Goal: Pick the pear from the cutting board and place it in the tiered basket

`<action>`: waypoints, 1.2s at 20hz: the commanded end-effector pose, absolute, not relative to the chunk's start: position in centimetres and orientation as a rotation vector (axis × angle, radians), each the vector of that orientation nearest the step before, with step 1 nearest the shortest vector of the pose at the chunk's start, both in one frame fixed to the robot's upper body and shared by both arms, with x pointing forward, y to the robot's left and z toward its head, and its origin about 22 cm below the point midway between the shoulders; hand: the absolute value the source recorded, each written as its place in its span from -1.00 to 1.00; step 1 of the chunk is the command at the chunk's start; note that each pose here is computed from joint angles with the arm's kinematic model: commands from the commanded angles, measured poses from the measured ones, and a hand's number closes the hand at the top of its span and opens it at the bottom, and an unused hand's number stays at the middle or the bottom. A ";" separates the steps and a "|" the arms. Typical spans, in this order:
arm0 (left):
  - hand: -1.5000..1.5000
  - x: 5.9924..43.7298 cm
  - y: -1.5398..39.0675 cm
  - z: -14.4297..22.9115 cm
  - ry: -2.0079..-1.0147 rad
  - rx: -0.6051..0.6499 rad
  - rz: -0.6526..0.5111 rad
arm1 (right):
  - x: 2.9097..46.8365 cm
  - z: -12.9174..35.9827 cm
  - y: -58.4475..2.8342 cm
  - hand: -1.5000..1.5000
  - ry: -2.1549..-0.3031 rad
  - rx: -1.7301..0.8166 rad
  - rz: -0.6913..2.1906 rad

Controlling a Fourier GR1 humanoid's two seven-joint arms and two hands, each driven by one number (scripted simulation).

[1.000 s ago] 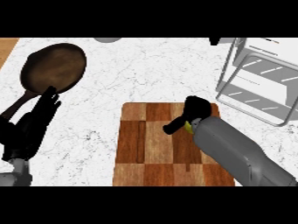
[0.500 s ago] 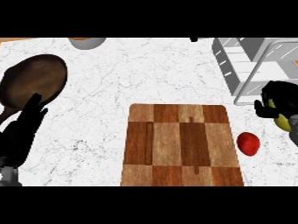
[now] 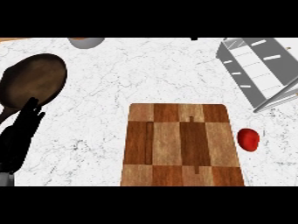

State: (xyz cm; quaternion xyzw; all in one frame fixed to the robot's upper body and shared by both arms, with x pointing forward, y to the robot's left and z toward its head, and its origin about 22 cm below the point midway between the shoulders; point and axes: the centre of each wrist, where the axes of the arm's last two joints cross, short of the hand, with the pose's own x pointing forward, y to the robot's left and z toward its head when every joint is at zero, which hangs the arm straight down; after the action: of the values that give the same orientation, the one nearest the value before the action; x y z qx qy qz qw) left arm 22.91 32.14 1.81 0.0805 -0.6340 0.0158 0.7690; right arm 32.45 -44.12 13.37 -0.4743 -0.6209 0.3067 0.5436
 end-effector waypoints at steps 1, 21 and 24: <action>0.00 23.0 31.9 2.2 -1.403 0.165 0.014 | 29.8 17.5 -48.9 1.00 -1.690 -1.058 0.644; 0.00 25.9 29.2 3.3 -1.418 0.068 -0.109 | 31.4 23.2 -44.5 1.00 -1.661 -0.923 0.594; 0.00 24.9 29.3 2.8 -1.418 0.072 -0.105 | 33.0 21.8 -42.3 1.00 -1.610 -0.906 0.636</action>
State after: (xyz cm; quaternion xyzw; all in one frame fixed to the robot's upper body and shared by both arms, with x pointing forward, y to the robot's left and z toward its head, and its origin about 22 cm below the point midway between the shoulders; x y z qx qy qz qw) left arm 25.68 29.20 3.42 0.0320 -0.6515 -0.0455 0.7566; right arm 31.38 -45.04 22.09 -0.3852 -0.6938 0.2609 0.5497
